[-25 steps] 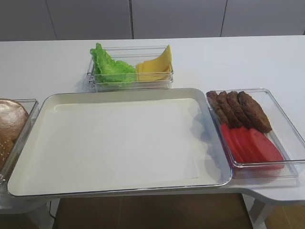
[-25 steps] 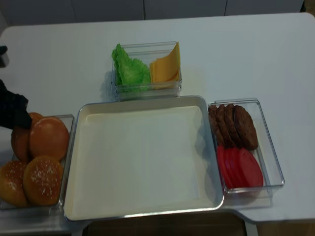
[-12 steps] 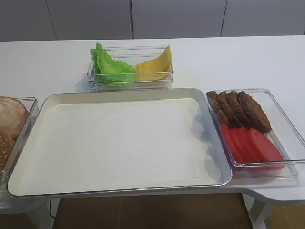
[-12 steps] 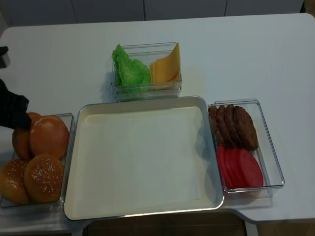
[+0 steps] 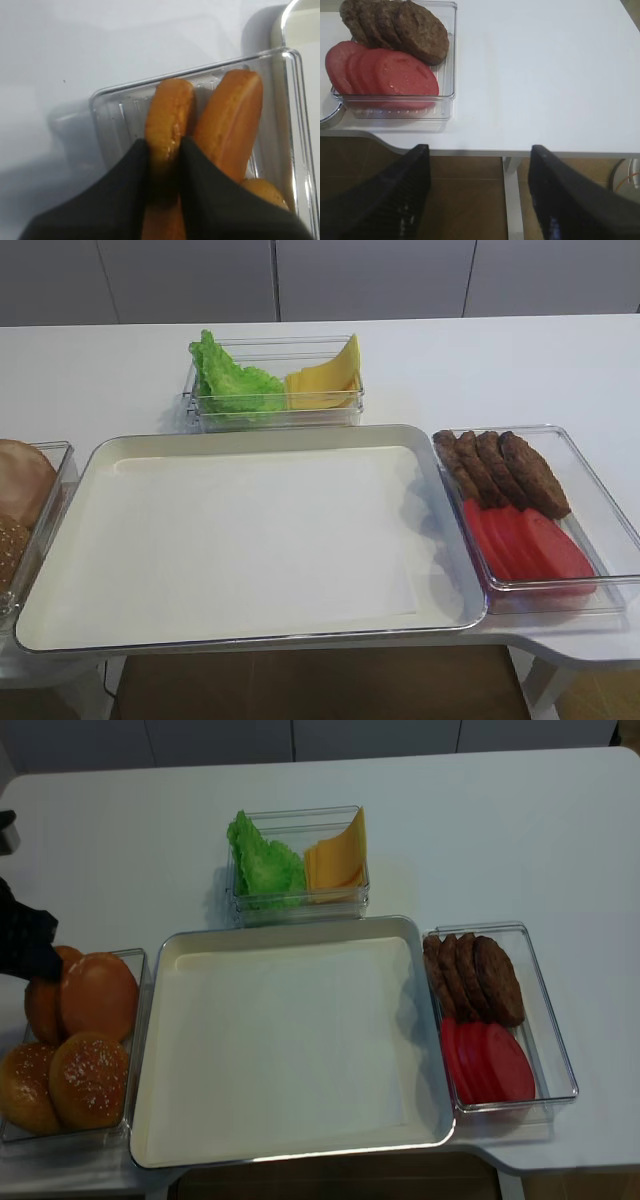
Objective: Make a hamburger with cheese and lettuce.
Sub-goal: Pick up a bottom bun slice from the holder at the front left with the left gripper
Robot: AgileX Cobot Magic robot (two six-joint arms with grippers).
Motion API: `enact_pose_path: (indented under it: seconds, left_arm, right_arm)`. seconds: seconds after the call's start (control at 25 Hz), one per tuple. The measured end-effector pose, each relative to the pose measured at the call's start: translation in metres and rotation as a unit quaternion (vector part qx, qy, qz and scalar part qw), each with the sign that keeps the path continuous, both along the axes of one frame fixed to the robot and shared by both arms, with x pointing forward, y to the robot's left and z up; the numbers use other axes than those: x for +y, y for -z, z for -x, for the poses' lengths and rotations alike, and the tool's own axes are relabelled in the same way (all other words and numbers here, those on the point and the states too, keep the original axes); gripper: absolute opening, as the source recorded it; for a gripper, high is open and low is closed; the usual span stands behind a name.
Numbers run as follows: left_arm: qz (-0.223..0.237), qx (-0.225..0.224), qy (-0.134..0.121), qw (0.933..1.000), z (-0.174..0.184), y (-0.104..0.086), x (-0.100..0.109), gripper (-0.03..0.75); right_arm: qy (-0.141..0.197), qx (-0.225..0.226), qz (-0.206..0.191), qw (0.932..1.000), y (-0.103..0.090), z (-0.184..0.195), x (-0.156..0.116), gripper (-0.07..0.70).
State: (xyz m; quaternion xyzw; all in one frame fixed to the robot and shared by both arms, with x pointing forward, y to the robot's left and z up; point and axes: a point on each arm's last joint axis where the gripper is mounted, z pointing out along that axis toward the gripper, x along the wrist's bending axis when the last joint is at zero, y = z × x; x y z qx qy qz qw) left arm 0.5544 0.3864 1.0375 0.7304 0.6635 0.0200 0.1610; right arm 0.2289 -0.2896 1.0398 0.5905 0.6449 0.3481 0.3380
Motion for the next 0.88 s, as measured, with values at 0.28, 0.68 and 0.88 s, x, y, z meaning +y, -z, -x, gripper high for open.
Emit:
enact_pose_path:
  seconds: [0.28,0.68,0.88]
  left_arm:
    - [-0.016,-0.022,0.003,0.9996,0.006,-0.017,-0.001,0.124]
    - [-0.034,-0.066,0.005,0.9972,0.023,-0.049,-0.007,0.122]
    - [-0.049,-0.106,0.004,0.9931,0.040,-0.074,-0.012,0.121]
  right_arm:
    - [0.000,0.000,0.000,1.0000,0.000,0.000,0.000,0.468]
    - [0.000,0.000,0.000,1.0000,0.000,0.000,0.000,0.468]
    - [0.000,0.000,0.000,1.0000,0.000,0.000,0.000,0.468]
